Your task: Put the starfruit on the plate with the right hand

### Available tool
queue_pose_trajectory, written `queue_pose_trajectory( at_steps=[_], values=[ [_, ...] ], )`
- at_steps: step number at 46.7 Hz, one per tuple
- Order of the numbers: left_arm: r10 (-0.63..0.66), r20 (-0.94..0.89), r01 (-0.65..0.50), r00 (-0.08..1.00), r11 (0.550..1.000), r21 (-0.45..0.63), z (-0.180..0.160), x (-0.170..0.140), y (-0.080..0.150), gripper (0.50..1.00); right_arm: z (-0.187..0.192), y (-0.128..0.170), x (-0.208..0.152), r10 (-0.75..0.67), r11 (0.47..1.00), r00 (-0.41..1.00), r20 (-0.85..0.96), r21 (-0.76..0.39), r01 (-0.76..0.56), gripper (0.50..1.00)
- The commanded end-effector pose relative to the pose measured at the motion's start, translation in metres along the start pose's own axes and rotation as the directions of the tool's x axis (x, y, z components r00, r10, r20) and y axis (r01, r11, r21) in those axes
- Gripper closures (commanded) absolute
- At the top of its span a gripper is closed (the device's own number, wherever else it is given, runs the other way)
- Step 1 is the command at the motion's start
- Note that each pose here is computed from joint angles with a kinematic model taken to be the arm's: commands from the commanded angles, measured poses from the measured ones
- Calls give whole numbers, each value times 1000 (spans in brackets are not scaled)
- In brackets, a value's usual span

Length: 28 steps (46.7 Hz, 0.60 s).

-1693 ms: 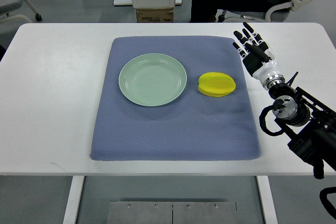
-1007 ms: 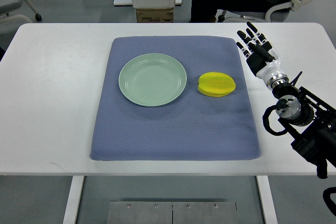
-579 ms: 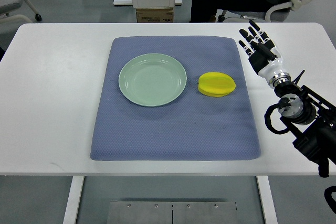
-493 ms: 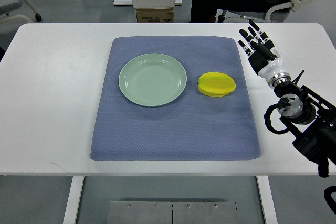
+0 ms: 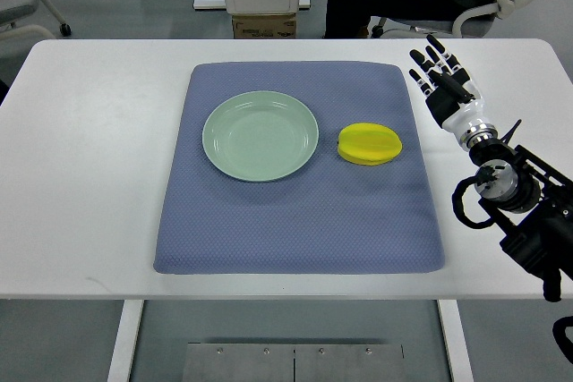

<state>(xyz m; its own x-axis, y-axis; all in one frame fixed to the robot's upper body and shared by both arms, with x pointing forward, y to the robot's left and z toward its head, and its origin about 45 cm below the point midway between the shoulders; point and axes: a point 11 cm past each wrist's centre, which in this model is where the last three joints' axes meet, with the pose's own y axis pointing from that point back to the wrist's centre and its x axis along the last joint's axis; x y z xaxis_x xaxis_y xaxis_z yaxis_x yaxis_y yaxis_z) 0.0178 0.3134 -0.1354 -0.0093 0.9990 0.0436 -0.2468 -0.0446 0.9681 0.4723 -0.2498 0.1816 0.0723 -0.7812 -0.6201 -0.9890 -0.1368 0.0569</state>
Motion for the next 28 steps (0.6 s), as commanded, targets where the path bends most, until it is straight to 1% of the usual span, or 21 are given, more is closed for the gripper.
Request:
queue_pose_trajectory(
  at_steps=[1,7,15,24,28],
  values=[
    [0,-1,0,1000,1000,1,0,0,0,500,0,0,2,8,1000,1000,-3,1,-8,500],
    [0,0,0,1000,1000,0,0,0,0,500,-1,0,7,28,1000,1000,-11,4,-28,500],
    [0,2,0,1000,1000,0,0,0,0,500,-6,2,25,79,997,996,-33,9,-79,500],
    [0,2,0,1000,1000,2,0,0,0,500,-14,-4,20,74,997,996,-41,24,-73,500],
    [0,0,0,1000,1000,1,0,0,0,500,-23,-10,11,55,998,998,-44,40,-53,500]
  ],
)
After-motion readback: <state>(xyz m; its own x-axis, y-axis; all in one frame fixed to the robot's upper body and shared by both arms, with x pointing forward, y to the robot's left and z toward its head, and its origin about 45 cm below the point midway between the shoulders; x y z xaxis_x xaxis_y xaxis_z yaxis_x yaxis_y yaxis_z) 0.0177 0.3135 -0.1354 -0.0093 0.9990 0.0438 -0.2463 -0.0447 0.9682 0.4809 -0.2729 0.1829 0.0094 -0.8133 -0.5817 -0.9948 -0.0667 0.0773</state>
